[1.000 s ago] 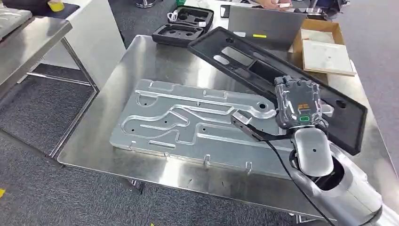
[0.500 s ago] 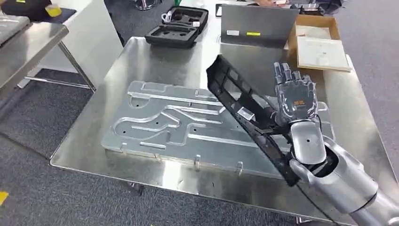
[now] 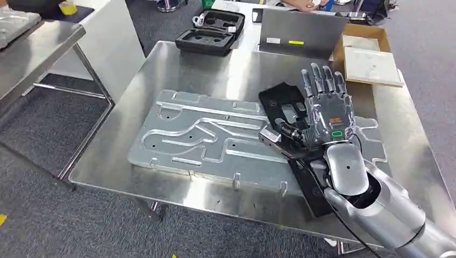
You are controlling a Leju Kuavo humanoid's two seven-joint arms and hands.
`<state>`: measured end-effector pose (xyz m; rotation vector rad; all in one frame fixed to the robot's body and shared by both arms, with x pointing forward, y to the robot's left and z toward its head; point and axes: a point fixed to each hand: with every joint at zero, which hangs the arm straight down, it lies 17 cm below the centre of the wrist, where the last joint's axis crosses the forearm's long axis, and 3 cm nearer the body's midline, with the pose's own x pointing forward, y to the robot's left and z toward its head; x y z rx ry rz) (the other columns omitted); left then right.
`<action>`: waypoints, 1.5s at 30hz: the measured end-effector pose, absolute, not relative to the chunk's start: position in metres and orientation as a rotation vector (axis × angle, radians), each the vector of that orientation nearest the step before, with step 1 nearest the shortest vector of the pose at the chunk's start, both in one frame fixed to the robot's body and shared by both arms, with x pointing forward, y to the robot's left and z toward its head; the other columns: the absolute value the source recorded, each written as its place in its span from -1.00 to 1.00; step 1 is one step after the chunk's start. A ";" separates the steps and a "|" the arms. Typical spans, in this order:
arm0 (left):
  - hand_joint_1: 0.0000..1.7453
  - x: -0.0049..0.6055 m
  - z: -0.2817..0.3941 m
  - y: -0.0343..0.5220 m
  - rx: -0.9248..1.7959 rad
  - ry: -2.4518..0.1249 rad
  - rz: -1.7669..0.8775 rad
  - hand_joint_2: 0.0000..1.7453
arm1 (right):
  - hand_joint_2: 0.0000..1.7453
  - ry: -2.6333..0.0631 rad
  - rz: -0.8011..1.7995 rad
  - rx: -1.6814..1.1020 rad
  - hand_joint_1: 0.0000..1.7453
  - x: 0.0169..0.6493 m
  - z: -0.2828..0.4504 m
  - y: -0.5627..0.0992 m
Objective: Take the parts from the cabinet and place them on the table.
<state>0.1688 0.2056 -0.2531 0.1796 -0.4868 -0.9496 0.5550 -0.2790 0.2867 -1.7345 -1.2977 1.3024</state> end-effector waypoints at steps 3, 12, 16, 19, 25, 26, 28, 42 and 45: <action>-1.00 0.167 -0.253 0.205 0.178 -0.486 -0.949 -1.00 | -1.00 -1.346 1.292 -1.714 -1.00 0.549 0.288 -0.267; -1.00 0.162 -0.254 0.203 0.163 -0.488 -0.934 -1.00 | -1.00 -1.620 1.173 -1.619 -1.00 0.523 0.321 -0.217; -1.00 0.158 -0.255 0.201 0.155 -0.487 -0.930 -1.00 | -1.00 -1.756 1.094 -1.539 -1.00 0.505 0.335 -0.192; -1.00 0.160 -0.255 0.202 0.156 -0.489 -0.924 -1.00 | -1.00 -1.788 1.082 -1.509 -1.00 0.497 0.336 -0.183; -1.00 0.163 -0.254 0.202 0.159 -0.493 -0.919 -1.00 | -1.00 -1.831 1.058 -1.491 -1.00 0.488 0.345 -0.176; -1.00 0.163 -0.254 0.202 0.158 -0.494 -0.917 -1.00 | -1.00 -1.834 1.057 -1.487 -1.00 0.488 0.345 -0.175; -1.00 0.162 -0.254 0.203 0.159 -0.491 -0.915 -1.00 | -1.00 -1.852 1.043 -1.471 -1.00 0.485 0.347 -0.173; -1.00 0.155 -0.254 0.198 0.142 -0.517 -0.847 -1.00 | -1.00 -2.262 0.475 -0.611 -1.00 0.419 0.344 -0.167; -1.00 0.152 -0.255 0.201 0.141 -0.510 -0.806 -1.00 | -1.00 -2.184 0.396 -0.533 -1.00 0.411 0.310 -0.177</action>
